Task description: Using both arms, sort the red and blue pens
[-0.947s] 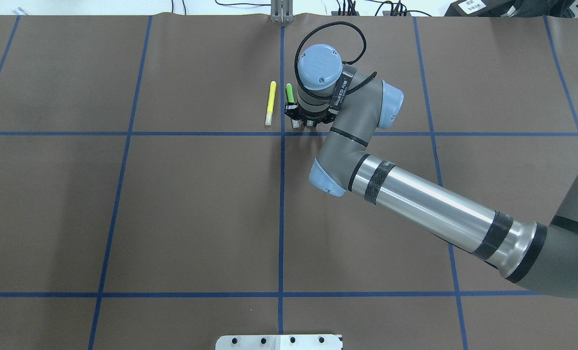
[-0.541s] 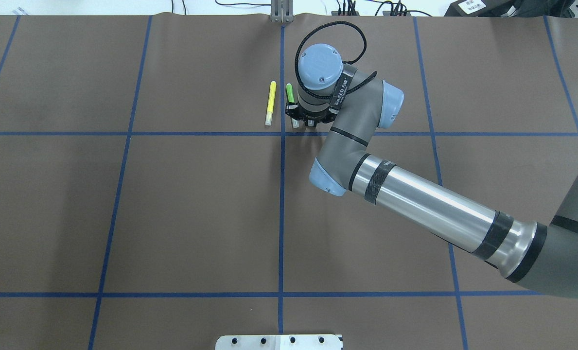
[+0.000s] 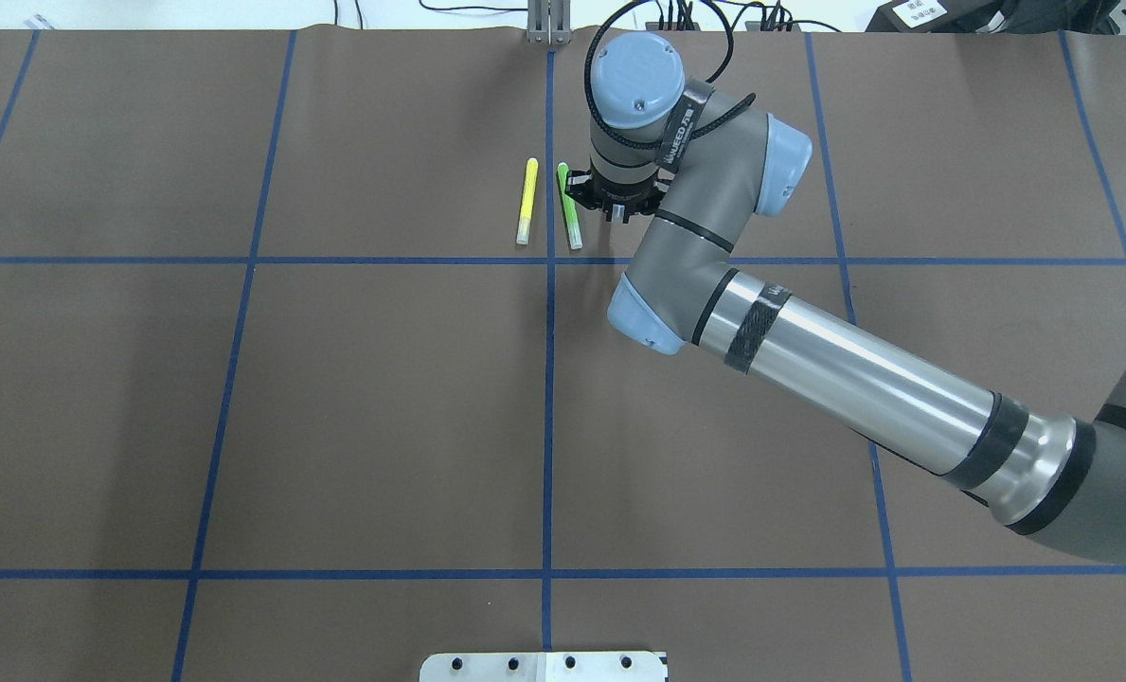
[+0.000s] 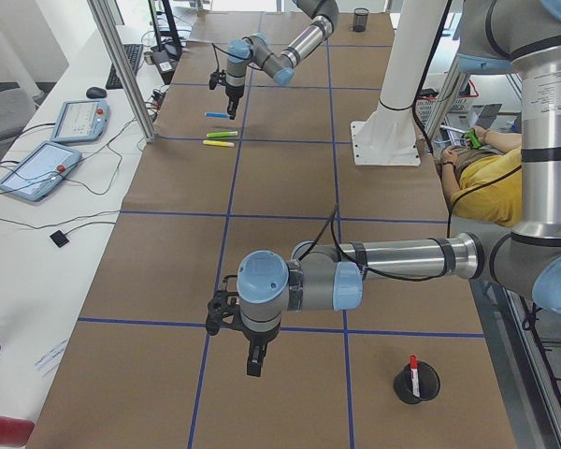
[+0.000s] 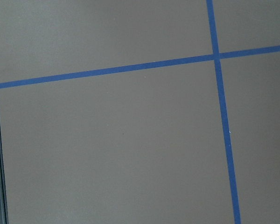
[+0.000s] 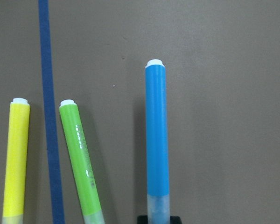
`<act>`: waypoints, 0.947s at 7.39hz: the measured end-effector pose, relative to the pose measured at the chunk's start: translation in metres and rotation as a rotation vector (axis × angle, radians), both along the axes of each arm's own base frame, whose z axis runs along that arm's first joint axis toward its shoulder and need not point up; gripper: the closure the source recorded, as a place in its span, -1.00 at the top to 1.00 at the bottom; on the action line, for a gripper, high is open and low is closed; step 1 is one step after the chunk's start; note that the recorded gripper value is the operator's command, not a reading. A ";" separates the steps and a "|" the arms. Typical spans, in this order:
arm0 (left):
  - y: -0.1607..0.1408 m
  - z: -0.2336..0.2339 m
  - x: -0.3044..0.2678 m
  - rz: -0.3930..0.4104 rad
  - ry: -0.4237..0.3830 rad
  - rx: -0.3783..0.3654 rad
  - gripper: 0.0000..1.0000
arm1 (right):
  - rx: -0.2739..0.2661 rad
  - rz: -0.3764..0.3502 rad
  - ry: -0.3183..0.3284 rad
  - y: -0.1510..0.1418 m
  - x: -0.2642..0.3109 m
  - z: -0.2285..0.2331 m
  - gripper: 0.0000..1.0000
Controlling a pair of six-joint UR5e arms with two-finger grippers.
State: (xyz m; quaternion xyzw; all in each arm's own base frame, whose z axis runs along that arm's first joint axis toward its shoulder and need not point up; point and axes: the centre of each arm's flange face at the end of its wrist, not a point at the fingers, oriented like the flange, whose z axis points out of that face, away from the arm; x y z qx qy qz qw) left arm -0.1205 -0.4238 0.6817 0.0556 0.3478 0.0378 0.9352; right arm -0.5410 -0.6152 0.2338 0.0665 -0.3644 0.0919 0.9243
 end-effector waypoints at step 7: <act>-0.024 -0.018 0.051 0.111 0.059 0.119 1.00 | 0.043 -0.149 0.025 0.022 0.228 0.061 -1.00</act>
